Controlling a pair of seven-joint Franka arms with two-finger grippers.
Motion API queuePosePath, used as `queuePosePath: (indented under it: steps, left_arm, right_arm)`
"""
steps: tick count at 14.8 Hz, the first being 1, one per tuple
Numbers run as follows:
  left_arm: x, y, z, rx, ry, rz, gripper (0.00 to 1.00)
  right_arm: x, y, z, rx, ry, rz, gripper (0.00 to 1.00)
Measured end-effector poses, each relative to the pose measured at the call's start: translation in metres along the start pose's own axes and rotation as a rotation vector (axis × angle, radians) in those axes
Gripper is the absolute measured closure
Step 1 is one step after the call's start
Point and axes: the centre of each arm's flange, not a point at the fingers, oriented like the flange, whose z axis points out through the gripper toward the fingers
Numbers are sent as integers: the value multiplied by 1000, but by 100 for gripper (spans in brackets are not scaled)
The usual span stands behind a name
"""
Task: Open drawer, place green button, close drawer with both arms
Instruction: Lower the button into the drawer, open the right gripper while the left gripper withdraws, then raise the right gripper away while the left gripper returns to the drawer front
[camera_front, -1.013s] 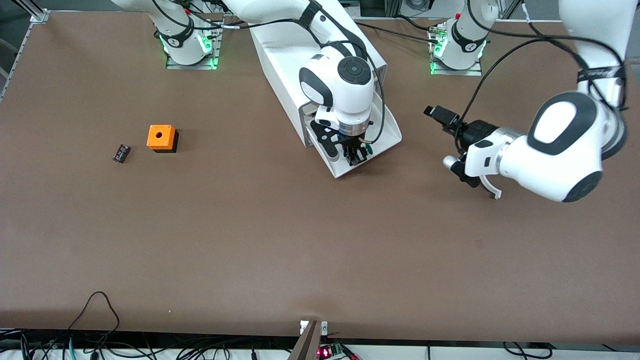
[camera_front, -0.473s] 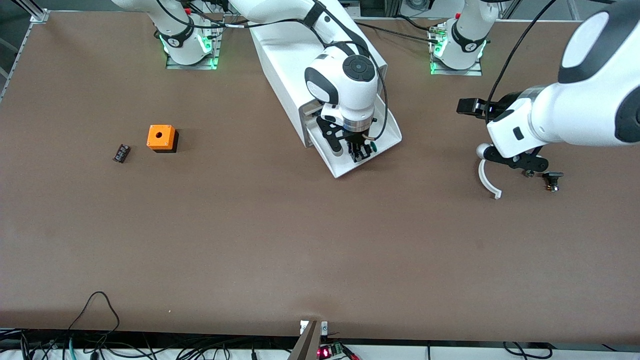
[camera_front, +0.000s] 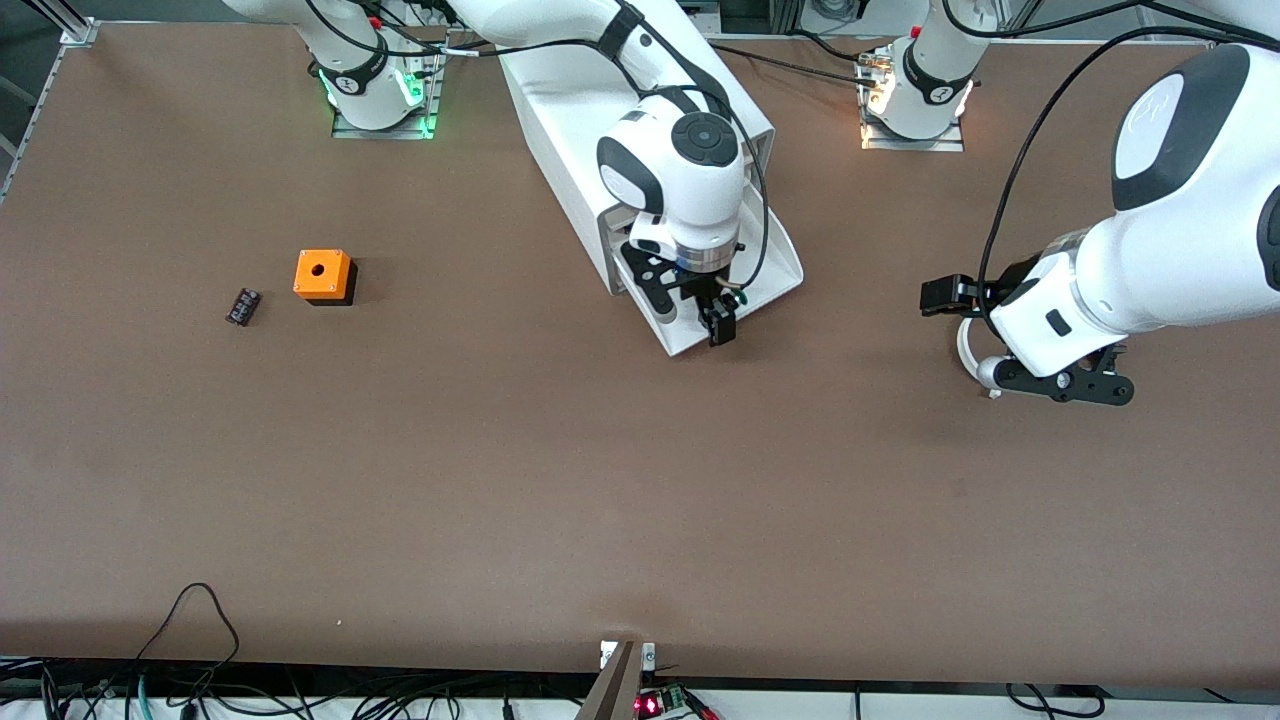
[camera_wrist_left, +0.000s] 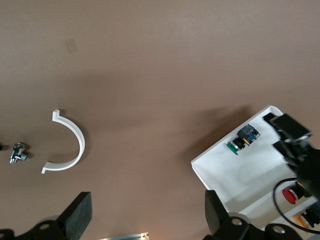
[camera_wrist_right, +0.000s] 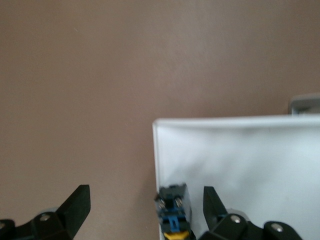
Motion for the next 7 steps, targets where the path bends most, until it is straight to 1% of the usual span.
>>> queuePosePath:
  steps: [2, 3, 6, 7]
  left_arm:
    - [6, 0, -4, -6, 50, -3, 1]
    - [9, 0, -5, -10, 77, -5, 1]
    - [21, 0, -2, -23, 155, -26, 1]
    - [23, 1, 1, -25, 178, -37, 1]
  right_arm:
    - [33, -16, -23, 15, -6, -37, 0]
    - [50, -23, -36, 18, -13, -79, 0]
    - [99, -33, -72, -13, -34, -239, 0]
    - [117, -38, -82, -9, -48, -275, 0]
